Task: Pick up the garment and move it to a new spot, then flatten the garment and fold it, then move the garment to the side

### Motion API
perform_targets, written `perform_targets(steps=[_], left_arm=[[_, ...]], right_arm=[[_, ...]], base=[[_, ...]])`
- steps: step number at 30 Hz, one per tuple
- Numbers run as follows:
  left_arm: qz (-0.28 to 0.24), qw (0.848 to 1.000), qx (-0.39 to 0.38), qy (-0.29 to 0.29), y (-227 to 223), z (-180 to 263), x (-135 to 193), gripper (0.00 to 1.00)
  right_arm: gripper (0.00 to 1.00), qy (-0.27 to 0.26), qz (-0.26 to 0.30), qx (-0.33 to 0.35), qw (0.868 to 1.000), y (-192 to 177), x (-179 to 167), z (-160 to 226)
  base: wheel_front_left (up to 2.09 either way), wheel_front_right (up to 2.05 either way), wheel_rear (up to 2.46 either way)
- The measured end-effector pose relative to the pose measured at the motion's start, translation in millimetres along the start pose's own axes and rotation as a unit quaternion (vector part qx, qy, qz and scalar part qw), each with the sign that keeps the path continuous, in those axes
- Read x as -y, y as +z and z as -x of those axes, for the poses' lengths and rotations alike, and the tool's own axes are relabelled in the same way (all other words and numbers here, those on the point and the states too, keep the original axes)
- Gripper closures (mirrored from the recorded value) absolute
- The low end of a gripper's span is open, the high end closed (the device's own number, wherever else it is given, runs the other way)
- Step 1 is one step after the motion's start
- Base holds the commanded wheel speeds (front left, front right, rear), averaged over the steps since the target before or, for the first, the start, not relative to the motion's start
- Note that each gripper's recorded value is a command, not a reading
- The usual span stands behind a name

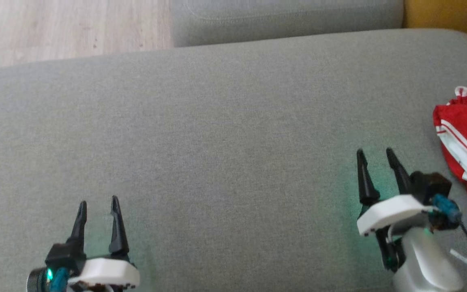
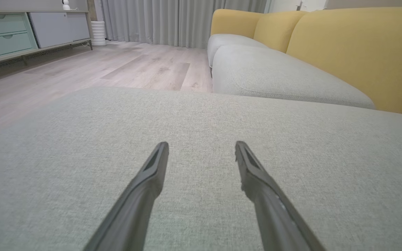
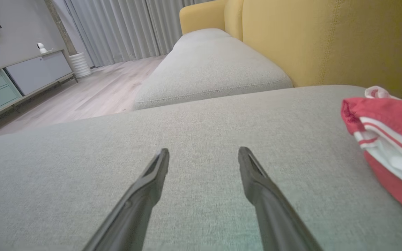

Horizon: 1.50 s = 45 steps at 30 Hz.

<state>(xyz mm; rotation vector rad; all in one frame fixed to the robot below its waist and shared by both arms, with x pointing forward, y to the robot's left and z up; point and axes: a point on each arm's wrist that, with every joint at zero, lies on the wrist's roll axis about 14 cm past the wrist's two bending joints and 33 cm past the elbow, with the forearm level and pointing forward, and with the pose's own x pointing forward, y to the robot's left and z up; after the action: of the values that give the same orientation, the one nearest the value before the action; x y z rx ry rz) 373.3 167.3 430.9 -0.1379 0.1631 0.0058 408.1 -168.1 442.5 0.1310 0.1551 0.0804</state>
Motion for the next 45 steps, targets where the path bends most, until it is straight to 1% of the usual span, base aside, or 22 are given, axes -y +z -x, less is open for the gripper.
perform_targets(steps=[4,13,20,21,26,28,38,45], left_arm=[[0.010,1.000,0.004,0.014,1,12,-9,0.00],[0.020,1.000,0.005,0.023,1,19,-14,0.00],[0.031,0.999,0.000,0.015,-3,21,-13,0.00],[0.031,0.999,-0.006,0.015,-6,21,-13,1.00],[0.034,0.998,-0.057,0.024,-38,35,-16,1.00],[0.045,0.997,-0.064,0.029,-42,38,-18,1.00],[0.099,0.992,-0.066,0.040,-41,37,-20,1.00],[0.137,0.987,-0.066,0.046,-39,37,-21,1.00]], right_arm=[[0.00,0.006,-0.001,-0.005,1.000,-5,-5,12],[0.00,0.014,-0.004,0.003,1.000,0,-11,15],[0.00,0.017,-0.004,0.002,1.000,-2,-13,16],[1.00,0.016,-0.005,-0.003,1.000,-5,-13,17],[1.00,0.003,-0.016,-0.066,0.998,-49,-8,39],[1.00,-0.003,-0.028,-0.078,0.997,-56,-6,45],[1.00,-0.020,-0.082,-0.063,0.994,-46,-2,40],[1.00,-0.030,-0.121,-0.055,0.991,-39,1,38]], base=[[0.00,0.00,0.00],[0.00,0.00,0.00],[0.00,0.00,0.00],[0.00,0.00,0.00],[0.00,0.00,0.00],[0.00,0.00,0.00],[0.00,0.00,0.00],[0.00,0.00,0.00]])
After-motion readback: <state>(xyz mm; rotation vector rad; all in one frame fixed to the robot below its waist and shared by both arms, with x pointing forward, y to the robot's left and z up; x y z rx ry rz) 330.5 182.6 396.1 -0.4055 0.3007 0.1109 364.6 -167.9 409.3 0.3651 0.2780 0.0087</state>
